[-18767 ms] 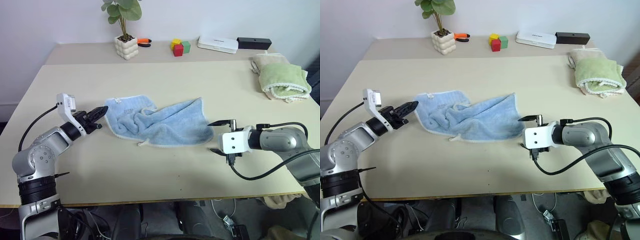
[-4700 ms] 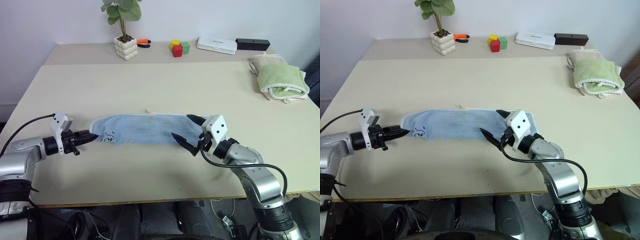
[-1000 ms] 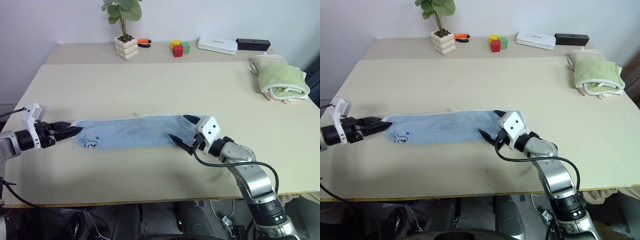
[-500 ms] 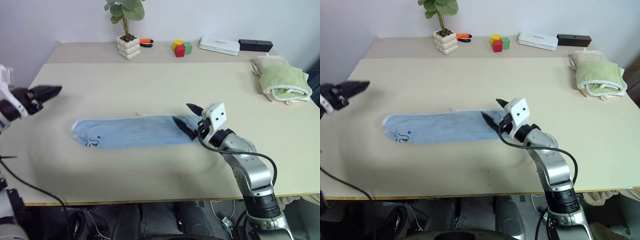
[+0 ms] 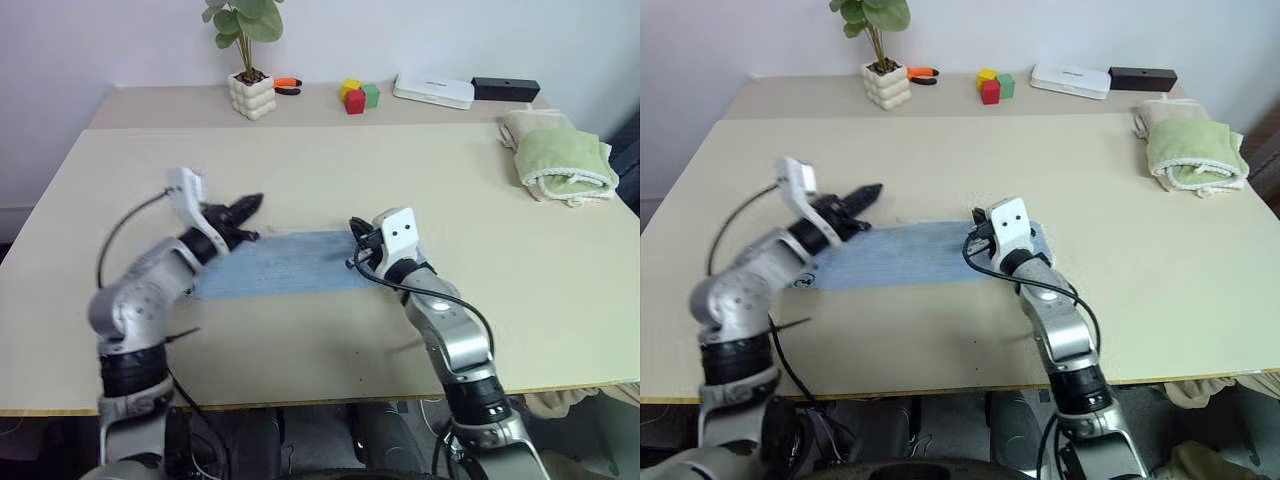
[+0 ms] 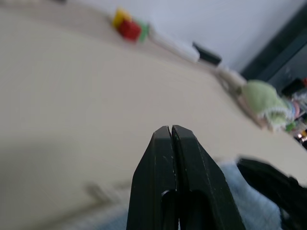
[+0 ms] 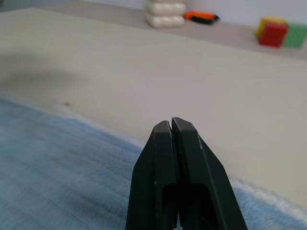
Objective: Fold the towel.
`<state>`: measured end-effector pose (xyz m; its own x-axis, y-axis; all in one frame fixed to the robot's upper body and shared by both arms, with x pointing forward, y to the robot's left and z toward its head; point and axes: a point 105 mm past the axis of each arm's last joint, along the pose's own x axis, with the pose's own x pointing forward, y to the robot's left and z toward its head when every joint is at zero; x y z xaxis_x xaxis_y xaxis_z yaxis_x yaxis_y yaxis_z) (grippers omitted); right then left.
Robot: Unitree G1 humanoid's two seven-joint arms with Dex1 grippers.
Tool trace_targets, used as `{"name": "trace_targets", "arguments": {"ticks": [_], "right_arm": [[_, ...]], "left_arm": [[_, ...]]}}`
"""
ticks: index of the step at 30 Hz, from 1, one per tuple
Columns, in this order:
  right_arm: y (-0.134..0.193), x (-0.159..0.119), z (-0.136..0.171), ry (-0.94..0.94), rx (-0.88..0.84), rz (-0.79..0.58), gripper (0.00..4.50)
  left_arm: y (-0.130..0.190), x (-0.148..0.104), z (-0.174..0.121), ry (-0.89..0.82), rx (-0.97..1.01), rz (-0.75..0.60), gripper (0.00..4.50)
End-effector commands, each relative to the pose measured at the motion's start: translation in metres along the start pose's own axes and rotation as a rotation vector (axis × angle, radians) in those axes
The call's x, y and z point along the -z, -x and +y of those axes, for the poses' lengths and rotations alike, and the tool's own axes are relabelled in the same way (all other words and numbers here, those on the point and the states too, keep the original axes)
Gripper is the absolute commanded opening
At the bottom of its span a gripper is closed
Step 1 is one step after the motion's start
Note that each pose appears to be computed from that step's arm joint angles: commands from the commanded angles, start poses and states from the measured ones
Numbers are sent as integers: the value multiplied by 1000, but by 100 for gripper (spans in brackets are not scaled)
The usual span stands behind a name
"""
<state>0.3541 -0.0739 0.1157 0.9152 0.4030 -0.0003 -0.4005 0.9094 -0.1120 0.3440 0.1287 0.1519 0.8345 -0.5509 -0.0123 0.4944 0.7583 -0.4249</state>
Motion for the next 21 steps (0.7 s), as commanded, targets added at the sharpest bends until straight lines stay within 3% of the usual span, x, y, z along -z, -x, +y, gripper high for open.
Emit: {"name": "trace_targets", "arguments": {"ticks": [1,8,16,18,21], "right_arm": [[-6,2,-6,47,69,-18,2],[16,40,-47,142,208,67,2],[31,38,-79,167,261,52,2],[31,34,-81,162,259,38,54],[33,24,-85,105,268,14,187]], "left_arm": [[2,10,7,-84,-58,8,0],[43,24,62,-90,-207,59,0],[74,11,100,-129,-313,53,0],[75,7,102,-150,-316,48,25],[69,-4,85,-169,-201,35,135]]}}
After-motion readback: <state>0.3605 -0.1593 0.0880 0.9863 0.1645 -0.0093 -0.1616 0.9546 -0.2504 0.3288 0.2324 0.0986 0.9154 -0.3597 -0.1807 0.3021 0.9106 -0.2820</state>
